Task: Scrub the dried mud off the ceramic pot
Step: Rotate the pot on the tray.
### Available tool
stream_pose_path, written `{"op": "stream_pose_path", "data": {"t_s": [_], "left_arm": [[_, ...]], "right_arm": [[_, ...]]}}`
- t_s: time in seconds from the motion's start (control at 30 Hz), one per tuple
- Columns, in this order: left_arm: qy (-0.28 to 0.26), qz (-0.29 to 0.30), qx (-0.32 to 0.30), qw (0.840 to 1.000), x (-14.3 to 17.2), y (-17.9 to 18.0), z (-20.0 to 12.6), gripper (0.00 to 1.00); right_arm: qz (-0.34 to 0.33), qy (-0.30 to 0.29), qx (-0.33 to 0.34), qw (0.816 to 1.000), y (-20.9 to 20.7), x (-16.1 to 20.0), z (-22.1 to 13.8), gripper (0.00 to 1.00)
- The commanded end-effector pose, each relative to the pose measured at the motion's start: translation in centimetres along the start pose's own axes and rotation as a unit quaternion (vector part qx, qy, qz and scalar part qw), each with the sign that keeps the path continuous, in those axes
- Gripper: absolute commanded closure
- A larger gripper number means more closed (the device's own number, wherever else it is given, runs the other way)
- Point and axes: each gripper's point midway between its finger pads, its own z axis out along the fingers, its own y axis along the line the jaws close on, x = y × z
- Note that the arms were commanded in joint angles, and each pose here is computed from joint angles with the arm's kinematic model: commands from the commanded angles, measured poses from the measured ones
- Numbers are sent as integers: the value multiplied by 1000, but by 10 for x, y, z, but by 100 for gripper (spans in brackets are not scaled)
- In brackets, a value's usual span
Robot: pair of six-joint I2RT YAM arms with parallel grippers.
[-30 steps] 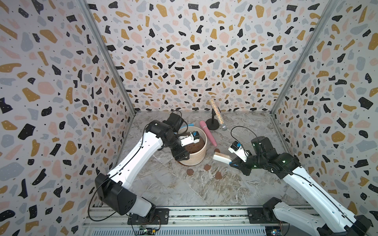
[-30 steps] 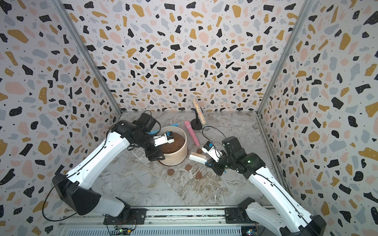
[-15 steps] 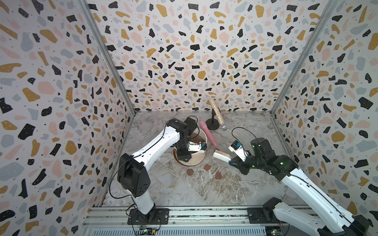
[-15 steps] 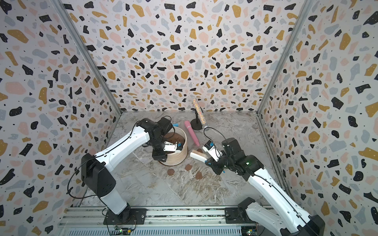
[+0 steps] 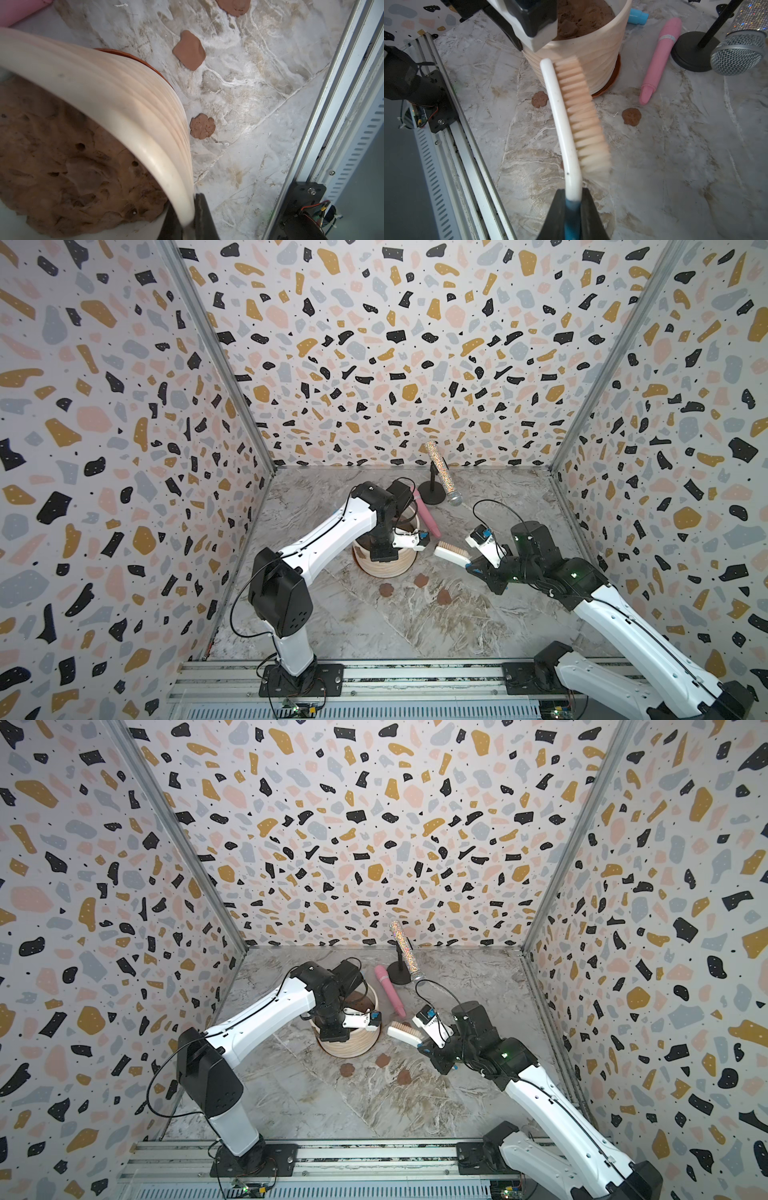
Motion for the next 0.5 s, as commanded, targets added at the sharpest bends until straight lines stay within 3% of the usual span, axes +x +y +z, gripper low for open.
{"op": "stream_pose_path", "data": {"t_s": [0.0,0.13,0.33,0.47], "left_arm": [[-35,-52,-1,998,-26,-3,-7,100],[-62,-165,-60,983,-37,23,-13,100],[-121,-322,-91,934,-49,43,-13,100],[-134,-415,-95,895,-56,55,-18,100]], "right_arm": [[-32,-17,38,999,-12,-4,-5,100],[-58,-5,87,994,-26,4,-11,100],[-101,62,125,985,-38,27,-19,100],[-104,53,136,984,-39,24,-24,100]]}}
